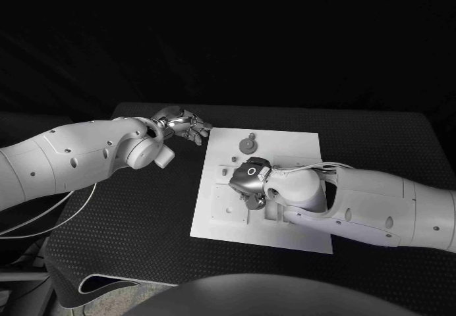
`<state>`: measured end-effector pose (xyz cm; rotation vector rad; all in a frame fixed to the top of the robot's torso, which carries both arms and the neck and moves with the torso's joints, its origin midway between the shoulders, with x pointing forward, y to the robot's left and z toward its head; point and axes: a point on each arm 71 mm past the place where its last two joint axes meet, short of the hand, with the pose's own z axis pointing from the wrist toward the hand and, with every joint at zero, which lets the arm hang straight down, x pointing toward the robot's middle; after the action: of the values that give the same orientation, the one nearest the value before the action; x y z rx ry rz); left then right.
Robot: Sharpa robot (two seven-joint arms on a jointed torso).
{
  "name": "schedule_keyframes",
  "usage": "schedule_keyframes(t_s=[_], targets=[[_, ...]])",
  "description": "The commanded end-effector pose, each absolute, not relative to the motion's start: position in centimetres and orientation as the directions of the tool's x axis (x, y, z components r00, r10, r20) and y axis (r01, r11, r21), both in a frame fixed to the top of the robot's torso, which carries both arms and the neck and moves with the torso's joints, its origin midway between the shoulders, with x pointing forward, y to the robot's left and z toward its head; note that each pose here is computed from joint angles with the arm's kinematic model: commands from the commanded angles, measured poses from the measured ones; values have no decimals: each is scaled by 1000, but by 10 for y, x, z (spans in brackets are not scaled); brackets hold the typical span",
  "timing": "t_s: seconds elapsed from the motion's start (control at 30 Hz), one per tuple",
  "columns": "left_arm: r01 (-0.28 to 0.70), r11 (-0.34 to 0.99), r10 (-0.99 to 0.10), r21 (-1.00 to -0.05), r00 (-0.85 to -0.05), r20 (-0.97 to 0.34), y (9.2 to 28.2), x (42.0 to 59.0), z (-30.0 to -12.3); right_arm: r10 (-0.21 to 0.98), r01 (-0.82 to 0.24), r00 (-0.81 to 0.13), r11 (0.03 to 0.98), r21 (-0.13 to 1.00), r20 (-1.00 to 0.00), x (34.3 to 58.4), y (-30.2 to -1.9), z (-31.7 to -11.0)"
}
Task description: Assemble the parts on the task board
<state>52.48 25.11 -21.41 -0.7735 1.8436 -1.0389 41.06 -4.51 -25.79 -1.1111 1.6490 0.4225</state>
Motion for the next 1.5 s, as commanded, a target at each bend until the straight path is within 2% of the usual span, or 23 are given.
schedule_keyframes(t_s=[0.03, 1.5], targets=[[-92, 452, -818, -887, -438, -372, 249, 525, -213, -470, -834, -20, 495, -245, -882, 409, -45, -260], [-92, 453, -818, -887, -438, -372, 249, 526, -213, -466, -841, -27, 489, -232, -884, 406, -41, -263]])
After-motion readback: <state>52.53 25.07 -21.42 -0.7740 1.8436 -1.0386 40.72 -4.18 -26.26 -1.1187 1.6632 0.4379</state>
